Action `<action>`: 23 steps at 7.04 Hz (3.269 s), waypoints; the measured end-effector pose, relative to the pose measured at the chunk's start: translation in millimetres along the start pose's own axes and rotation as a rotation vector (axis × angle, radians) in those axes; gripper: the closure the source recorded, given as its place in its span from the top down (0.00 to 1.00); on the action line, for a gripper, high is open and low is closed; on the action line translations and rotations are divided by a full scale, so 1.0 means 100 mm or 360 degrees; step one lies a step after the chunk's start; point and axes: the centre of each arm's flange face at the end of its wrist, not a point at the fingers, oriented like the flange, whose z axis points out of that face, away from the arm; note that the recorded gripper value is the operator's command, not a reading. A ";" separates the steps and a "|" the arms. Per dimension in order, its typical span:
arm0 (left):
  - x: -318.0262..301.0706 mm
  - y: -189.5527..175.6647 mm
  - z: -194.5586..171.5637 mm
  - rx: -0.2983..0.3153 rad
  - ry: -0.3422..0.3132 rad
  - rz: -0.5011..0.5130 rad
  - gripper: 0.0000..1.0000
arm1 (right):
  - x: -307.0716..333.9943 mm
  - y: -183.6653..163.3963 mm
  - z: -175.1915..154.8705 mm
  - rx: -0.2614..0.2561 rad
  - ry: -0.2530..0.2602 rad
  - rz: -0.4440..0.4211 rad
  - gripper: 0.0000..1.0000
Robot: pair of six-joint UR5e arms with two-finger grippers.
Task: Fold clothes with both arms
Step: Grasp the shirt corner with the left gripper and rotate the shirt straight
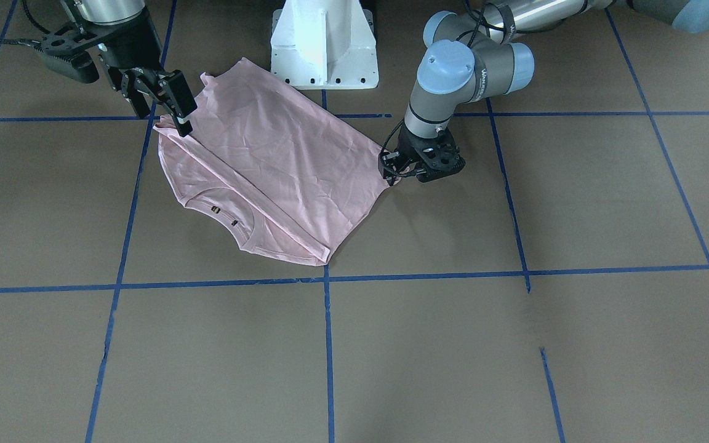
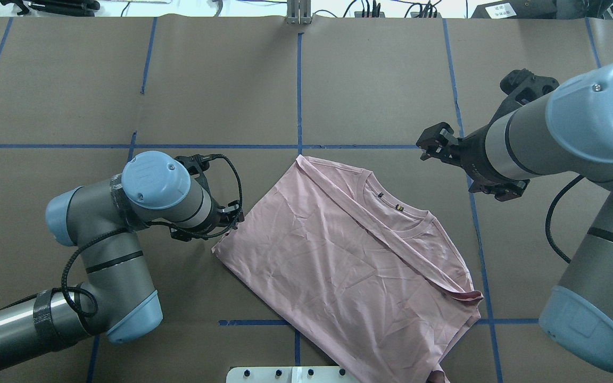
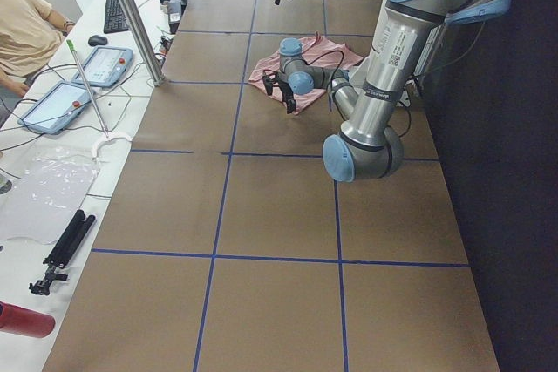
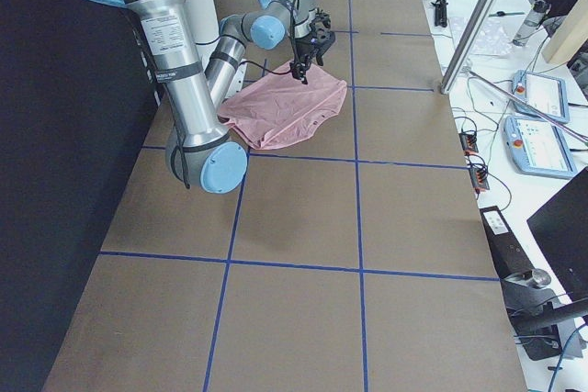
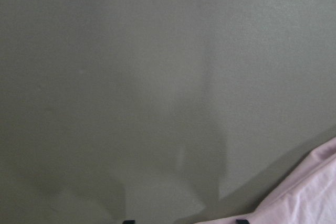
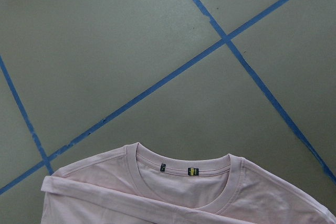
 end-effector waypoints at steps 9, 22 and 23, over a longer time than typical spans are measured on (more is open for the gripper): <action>-0.06 0.46 0.12 -0.0080 -0.0023 0.0077 0.38 | -0.05 0.10 0.05 -0.0055 -0.0068 -0.0035 1.00; 0.32 -2.29 0.24 0.0537 0.0168 0.0104 0.50 | -0.04 0.23 0.02 -0.0209 -0.0053 -0.0034 1.00; 0.26 -2.57 0.24 0.0575 0.0181 0.0083 0.50 | -0.05 0.28 0.04 -0.0224 -0.0049 -0.0043 1.00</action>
